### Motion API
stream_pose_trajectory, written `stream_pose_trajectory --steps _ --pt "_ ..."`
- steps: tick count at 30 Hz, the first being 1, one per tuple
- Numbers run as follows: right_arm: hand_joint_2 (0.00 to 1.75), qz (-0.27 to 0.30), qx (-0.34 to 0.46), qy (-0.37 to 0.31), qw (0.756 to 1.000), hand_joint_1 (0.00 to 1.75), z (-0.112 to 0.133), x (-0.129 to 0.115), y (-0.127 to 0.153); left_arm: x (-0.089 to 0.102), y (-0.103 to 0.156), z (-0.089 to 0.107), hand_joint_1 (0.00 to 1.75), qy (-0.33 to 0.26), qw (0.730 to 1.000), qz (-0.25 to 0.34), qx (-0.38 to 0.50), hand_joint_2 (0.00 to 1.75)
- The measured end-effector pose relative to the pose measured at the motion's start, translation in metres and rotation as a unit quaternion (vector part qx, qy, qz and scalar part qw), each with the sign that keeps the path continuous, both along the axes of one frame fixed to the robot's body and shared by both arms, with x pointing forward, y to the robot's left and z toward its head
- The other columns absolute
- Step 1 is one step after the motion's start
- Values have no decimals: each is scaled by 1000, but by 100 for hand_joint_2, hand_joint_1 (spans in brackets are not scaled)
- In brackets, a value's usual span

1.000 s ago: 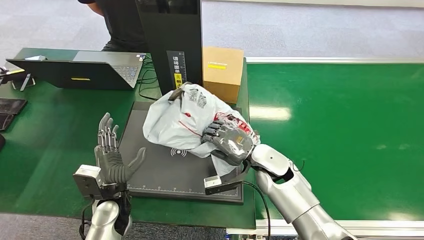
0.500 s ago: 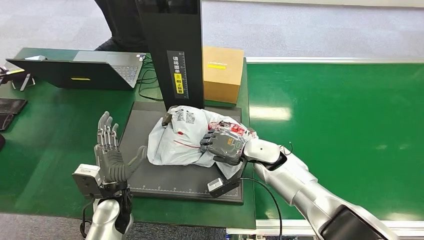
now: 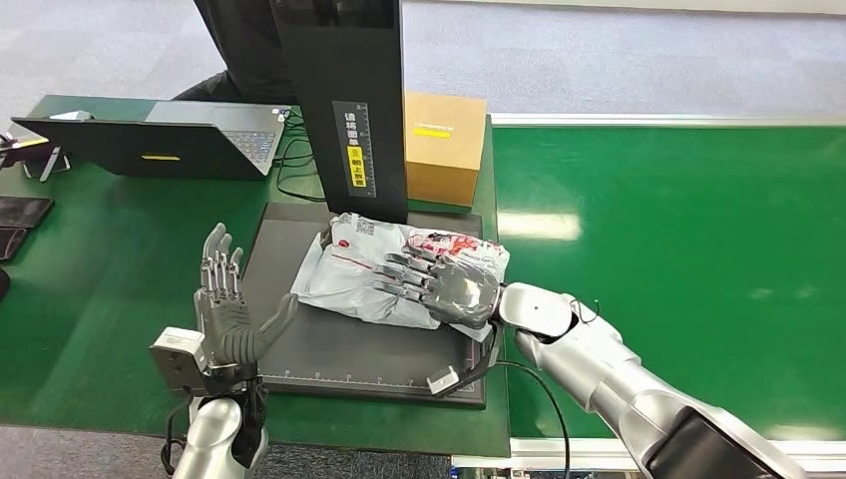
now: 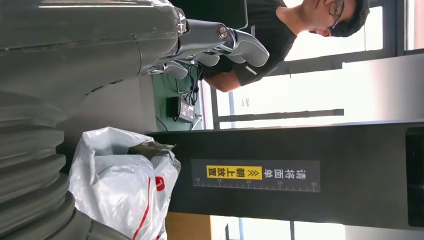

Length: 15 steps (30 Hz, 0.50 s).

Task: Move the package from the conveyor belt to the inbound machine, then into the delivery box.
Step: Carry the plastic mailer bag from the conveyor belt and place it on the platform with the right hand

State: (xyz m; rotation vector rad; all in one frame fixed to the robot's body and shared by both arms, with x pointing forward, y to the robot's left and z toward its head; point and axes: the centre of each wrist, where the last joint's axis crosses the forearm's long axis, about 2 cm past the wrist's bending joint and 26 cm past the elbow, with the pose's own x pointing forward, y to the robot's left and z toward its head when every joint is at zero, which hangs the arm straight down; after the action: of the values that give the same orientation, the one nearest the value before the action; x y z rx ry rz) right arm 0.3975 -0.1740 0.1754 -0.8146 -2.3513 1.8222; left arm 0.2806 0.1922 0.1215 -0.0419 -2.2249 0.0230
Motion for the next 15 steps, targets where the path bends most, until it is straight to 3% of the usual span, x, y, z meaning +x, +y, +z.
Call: stream_pose_trajectory --steps 5,9,12,15 --pt "175 19 70 -26 997 0 0 -12 1 0 0 -1 0 2 1000 -2 -1 175" --pt "175 23 168 -4 986 0 7 -20 1 -1 0 -2 0 4 1000 0 -6 175" --pt "175 20 262 50 963 0 12 -28 -3 -3 1 -5 0 9 1000 0 -9 175" --pt "175 17 362 118 925 0 16 -36 -13 -7 2 -9 0 16 1000 -8 -13 175"
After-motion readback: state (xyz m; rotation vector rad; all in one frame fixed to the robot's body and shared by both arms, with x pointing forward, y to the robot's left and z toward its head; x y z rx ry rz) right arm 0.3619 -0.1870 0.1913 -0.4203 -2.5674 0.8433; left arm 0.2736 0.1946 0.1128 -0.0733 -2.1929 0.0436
